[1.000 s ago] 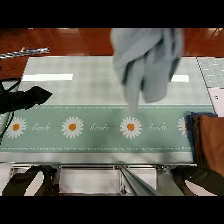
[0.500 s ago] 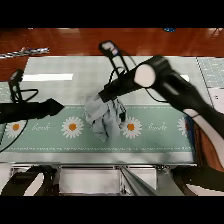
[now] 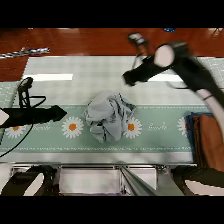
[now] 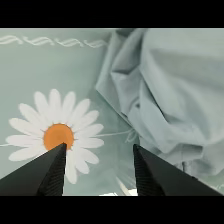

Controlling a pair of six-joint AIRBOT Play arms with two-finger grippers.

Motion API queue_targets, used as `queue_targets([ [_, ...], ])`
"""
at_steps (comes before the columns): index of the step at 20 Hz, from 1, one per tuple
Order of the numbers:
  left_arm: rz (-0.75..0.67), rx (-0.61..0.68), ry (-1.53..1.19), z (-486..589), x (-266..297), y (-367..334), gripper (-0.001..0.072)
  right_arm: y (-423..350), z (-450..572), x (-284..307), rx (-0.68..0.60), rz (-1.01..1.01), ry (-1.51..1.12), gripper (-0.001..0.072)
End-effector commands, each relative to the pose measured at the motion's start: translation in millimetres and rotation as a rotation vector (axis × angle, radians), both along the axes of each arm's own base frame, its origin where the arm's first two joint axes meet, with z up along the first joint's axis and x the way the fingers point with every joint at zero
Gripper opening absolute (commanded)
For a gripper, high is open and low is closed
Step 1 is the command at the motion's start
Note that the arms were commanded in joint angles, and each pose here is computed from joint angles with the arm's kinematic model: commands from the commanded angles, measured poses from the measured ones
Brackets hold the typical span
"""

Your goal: Fold the shirts.

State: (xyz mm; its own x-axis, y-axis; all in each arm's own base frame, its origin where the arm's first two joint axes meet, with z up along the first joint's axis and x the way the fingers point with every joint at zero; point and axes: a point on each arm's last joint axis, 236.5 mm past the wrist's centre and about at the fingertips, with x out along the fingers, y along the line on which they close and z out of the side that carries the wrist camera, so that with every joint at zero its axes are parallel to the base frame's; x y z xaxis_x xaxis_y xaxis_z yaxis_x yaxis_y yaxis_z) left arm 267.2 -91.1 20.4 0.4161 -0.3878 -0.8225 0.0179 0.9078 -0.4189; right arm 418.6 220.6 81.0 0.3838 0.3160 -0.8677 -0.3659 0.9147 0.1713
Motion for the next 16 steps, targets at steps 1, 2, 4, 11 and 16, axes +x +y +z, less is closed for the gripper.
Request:
queue_targets([
  [1, 0.091, -0.041, 0.09, -10.3, -10.2, 20.3, 0.0508, -139.5, 38.4, 11.8, 0.009, -0.311, -0.048, 0.0406],
  [2, 0.077, -0.119, 0.16, -22.6, -25.7, 5.9, 0.0508, -167.1, 22.0, 1.9, 0.04, -0.394, -0.019, 0.0406],
  [4, -0.017, -0.308, 0.249, -43.3, -57.2, -41.1, 0.0508, -183.2, -33.3, -29.3, 0.187, -0.525, 0.077, 0.0406],
  [11, -0.048, -0.47, 0.306, -89.8, -78.3, -119.3, 0.0508, -127.0, -137.3, -123.6, 0.45, -0.523, 0.319, 0.0401],
  [16, -0.07, -0.396, 0.29, -108.8, -56.1, -143.9, 0.0508, -121.5, -137.2, -125.0, 0.471, -0.519, 0.327, 0.0401],
])
